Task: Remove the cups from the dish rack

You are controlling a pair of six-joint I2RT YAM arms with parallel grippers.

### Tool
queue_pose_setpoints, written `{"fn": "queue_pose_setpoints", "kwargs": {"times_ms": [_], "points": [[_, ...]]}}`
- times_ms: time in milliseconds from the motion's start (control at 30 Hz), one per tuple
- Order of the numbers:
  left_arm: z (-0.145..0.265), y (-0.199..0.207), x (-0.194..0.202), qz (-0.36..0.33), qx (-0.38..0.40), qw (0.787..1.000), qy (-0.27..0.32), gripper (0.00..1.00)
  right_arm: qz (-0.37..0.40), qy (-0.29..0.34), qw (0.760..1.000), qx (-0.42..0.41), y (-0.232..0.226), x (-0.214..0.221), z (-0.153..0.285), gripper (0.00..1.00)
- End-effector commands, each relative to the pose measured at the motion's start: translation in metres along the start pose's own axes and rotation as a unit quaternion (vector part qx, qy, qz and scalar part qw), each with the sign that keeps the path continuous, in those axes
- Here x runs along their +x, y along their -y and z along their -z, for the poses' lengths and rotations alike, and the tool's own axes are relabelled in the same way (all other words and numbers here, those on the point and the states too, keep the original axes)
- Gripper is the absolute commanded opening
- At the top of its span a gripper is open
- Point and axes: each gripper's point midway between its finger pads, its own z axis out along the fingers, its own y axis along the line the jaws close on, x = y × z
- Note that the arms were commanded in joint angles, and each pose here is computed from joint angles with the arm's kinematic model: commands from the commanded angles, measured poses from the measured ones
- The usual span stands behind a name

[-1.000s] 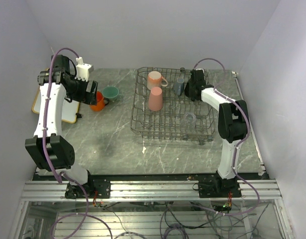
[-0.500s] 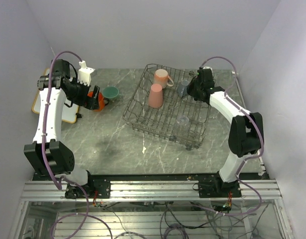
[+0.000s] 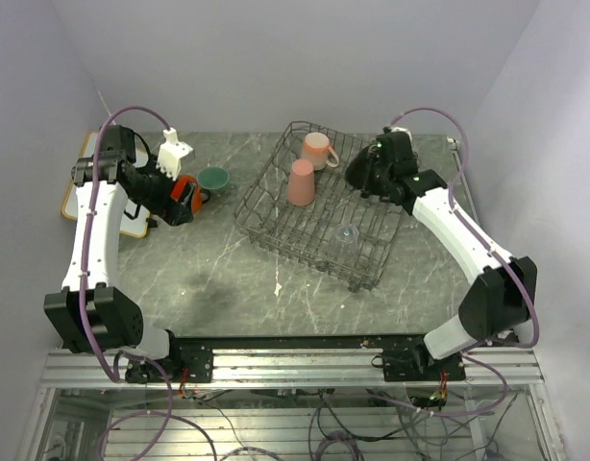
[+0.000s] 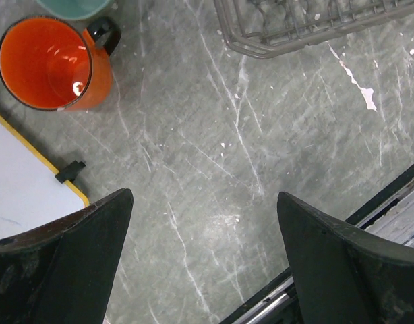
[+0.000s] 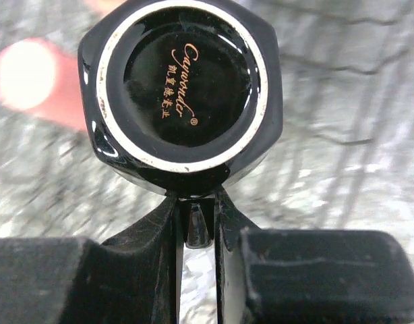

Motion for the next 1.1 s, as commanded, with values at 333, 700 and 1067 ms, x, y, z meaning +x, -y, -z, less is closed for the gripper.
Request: {"fn": "queue_pose_setpoints", "kwargs": {"times_ms": [333,700,1067], "points": [[0.021,0.068,-0.048,-0.268,0.064,0.947,0.166,0.99,-0.144,-0.075,0.853,-0.496,-0.206,0.006,0.184,0.0],[0.065,0.121,-0.083,-0.416,-0.002,0.853,0.315,0.96,-0.209,-0.152,0.71,-0.655,-0.258,0.034,0.261,0.0],[0.102,0.137,-0.107,-0.427,-0.027,0.82,0.381,0.84,-0.226,-0.192,0.629,-0.719,-0.287,0.05,0.311,0.0]]}}
